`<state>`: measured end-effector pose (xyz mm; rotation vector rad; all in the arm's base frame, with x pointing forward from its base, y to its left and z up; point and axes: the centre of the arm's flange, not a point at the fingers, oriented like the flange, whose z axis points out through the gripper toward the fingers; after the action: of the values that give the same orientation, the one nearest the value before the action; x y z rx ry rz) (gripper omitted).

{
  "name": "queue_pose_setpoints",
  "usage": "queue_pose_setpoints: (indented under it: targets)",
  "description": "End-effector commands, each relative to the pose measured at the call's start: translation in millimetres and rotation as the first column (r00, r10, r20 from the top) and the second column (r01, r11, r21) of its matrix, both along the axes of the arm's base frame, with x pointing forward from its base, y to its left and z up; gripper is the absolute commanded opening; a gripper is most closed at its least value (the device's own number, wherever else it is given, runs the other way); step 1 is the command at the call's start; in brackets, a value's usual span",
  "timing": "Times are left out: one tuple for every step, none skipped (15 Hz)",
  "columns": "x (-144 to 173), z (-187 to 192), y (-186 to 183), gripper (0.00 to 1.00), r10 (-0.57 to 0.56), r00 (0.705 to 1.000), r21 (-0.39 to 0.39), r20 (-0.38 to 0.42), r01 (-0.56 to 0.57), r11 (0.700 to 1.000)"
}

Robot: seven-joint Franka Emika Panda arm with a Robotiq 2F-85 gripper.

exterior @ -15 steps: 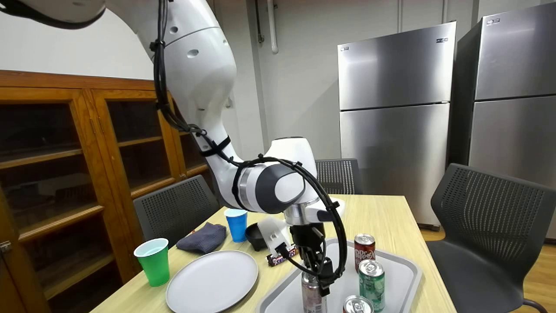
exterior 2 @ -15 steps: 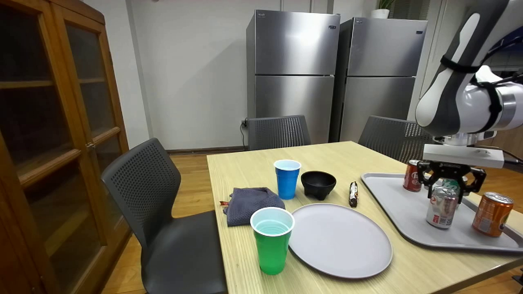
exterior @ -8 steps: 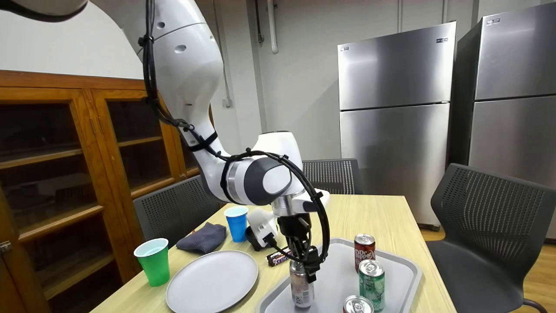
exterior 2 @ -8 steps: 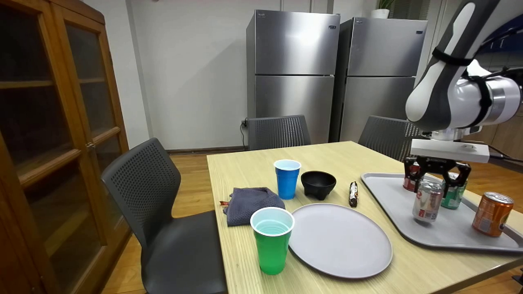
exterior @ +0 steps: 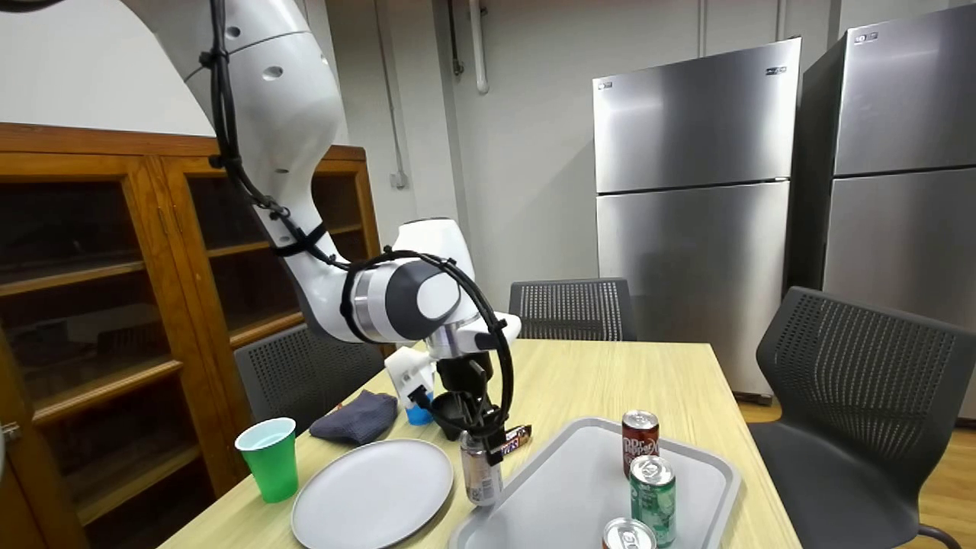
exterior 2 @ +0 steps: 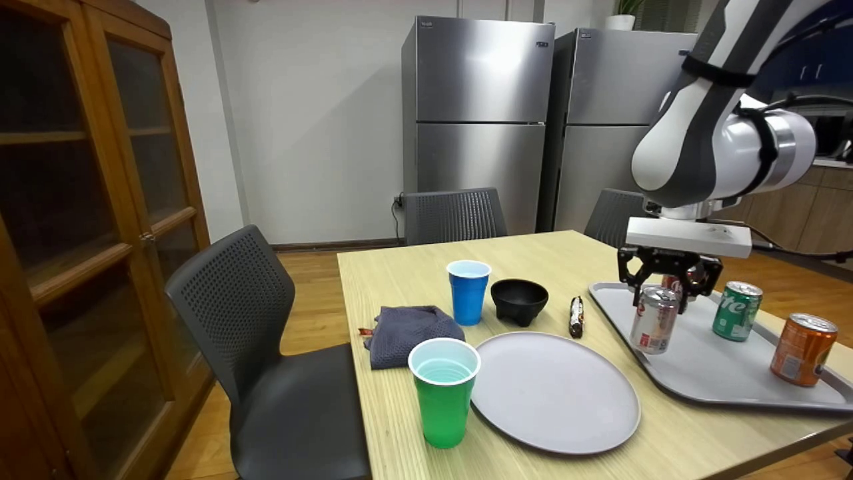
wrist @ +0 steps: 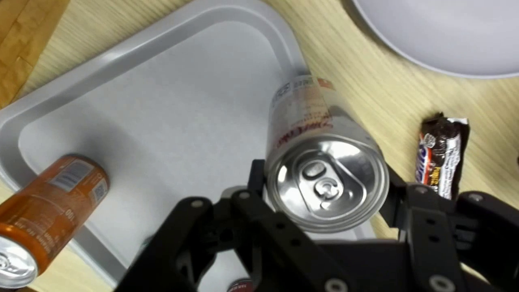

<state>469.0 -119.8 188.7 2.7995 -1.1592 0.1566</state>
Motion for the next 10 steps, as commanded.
queue_pose_setpoints:
  targets:
    - [-1.3, 21.9, 40.9, 0.39, 0.029, 0.999, -0.002, 0.028, -0.029, 1.0]
    - [1.3, 22.4, 51.5, 0.39, 0.045, 0.999, -0.003, 0.03, -0.044, 0.999]
    - [3.5, 22.9, 61.1, 0.39, 0.059, 0.998, -0.002, 0.032, -0.059, 0.998]
    - [5.7, 23.2, 70.8, 0.39, 0.075, 0.997, -0.002, 0.034, -0.075, 0.997]
    - [7.7, 23.3, 80.4, 0.39, 0.09, 0.995, 0.0, 0.036, -0.09, 0.996]
    - [9.5, 23.3, 90.4, 0.39, 0.105, 0.994, 0.002, 0.037, -0.105, 0.994]
    - [11.3, 23.4, 100.5, 0.39, 0.121, 0.992, 0.005, 0.039, -0.121, 0.993]
    - [12.6, 23.3, 110.2, 0.39, 0.139, 0.989, 0.008, 0.04, -0.139, 0.99]
    - [14.0, 23.0, 121.2, 0.39, 0.157, 0.987, 0.01, 0.041, -0.157, 0.987]
    - [14.7, 22.6, 129.8, 0.39, 0.173, 0.984, 0.014, 0.042, -0.174, 0.985]
